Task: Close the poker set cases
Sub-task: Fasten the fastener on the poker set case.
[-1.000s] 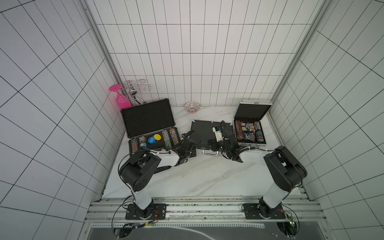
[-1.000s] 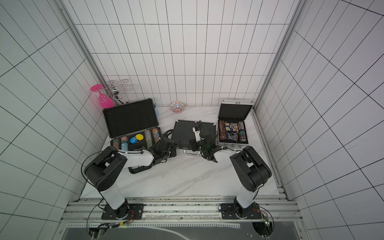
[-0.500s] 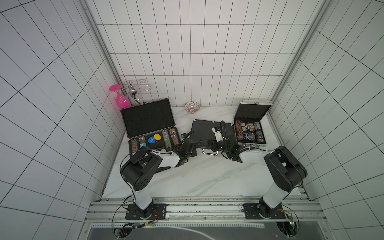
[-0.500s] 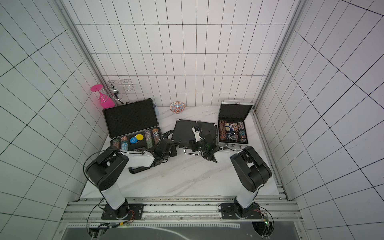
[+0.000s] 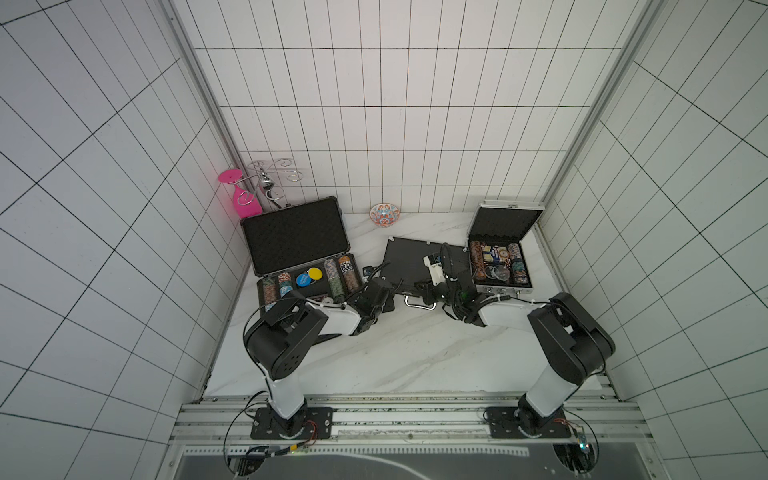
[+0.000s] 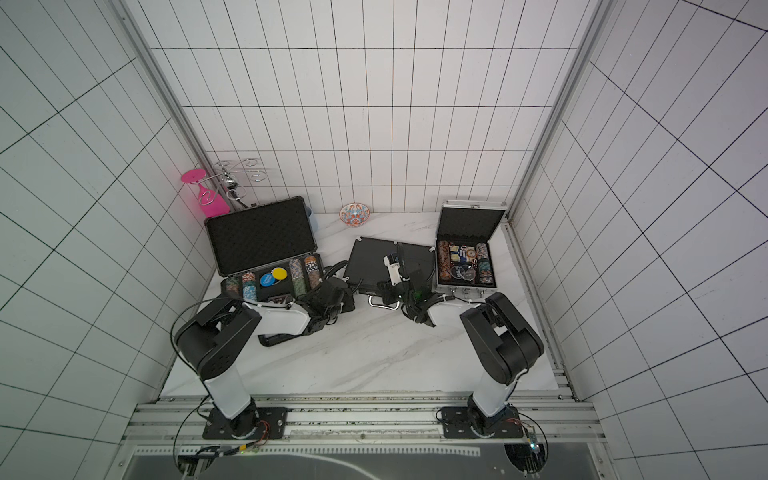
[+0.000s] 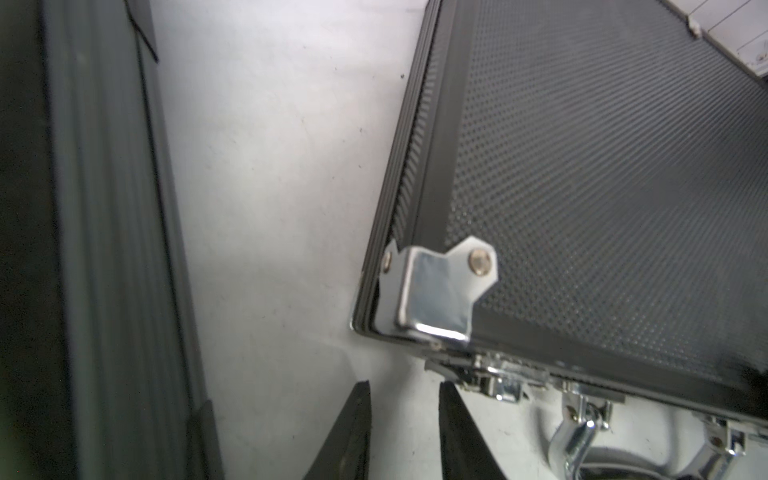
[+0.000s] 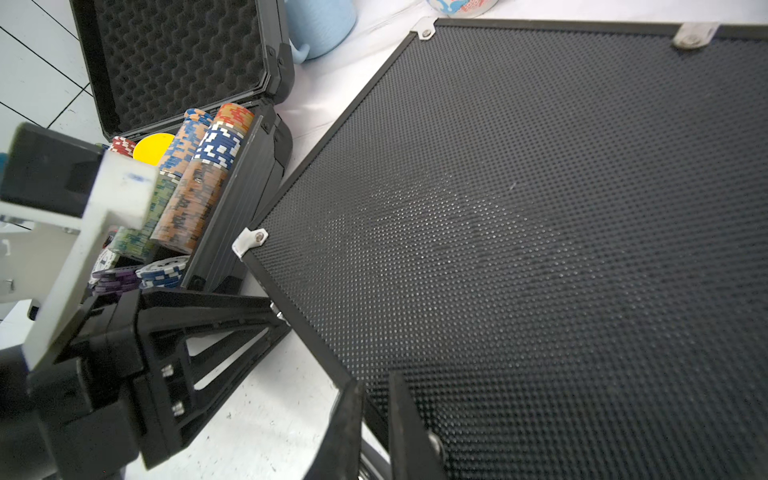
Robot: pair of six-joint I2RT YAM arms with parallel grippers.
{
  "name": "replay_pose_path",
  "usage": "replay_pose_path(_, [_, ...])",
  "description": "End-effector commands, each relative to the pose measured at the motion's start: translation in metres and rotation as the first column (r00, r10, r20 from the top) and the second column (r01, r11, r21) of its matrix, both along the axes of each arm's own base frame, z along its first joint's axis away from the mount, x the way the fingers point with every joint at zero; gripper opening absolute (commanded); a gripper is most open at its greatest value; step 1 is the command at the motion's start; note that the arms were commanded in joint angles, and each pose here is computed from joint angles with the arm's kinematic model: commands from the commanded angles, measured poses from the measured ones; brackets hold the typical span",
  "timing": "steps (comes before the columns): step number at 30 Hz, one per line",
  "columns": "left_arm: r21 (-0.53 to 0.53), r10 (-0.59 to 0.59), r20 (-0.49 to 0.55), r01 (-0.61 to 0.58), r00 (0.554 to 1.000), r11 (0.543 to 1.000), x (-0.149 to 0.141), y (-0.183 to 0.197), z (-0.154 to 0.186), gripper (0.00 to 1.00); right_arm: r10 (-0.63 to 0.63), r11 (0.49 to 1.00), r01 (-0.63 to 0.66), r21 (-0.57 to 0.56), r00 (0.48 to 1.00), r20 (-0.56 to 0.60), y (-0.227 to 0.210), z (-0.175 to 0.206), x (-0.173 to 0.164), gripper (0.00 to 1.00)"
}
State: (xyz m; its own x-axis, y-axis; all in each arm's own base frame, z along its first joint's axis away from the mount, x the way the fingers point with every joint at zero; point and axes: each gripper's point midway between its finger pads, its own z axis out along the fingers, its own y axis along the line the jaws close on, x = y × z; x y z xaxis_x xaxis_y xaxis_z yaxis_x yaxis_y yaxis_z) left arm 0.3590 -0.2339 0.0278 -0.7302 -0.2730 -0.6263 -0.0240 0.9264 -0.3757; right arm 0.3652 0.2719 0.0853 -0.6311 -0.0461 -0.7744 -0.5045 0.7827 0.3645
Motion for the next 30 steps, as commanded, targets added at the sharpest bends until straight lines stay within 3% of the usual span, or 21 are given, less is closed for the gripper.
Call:
replay_pose_path(1, [0.039,0.007,-0.096,-0.003,0.995,0.999,-0.02,0.013,-0.008,0.27,0.018,0.991,-0.051,-0.123,0.967,-0.255,-0.016,-0.072,-0.053,0.16])
replay_pose_path(12, [-0.012,-0.087,-0.1,0.086,0.991,0.996,-0.014,-0.022,-0.003,0.22,0.019,0.992,-0.052,-0.118,0.965,-0.26,-0.014,-0.073,-0.052,0.16])
replay_pose_path(18, [0.026,-0.058,-0.077,0.06,0.995,0.998,0.002,-0.025,-0.009,0.22,0.022,0.991,-0.055,-0.12,0.965,-0.262,-0.014,-0.074,-0.052,0.16])
replay_pose_path(30, [0.084,0.008,-0.064,-0.003,0.998,0.996,0.007,-0.012,-0.028,0.21,0.03,0.99,-0.066,-0.125,0.962,-0.27,-0.015,-0.078,-0.056,0.16])
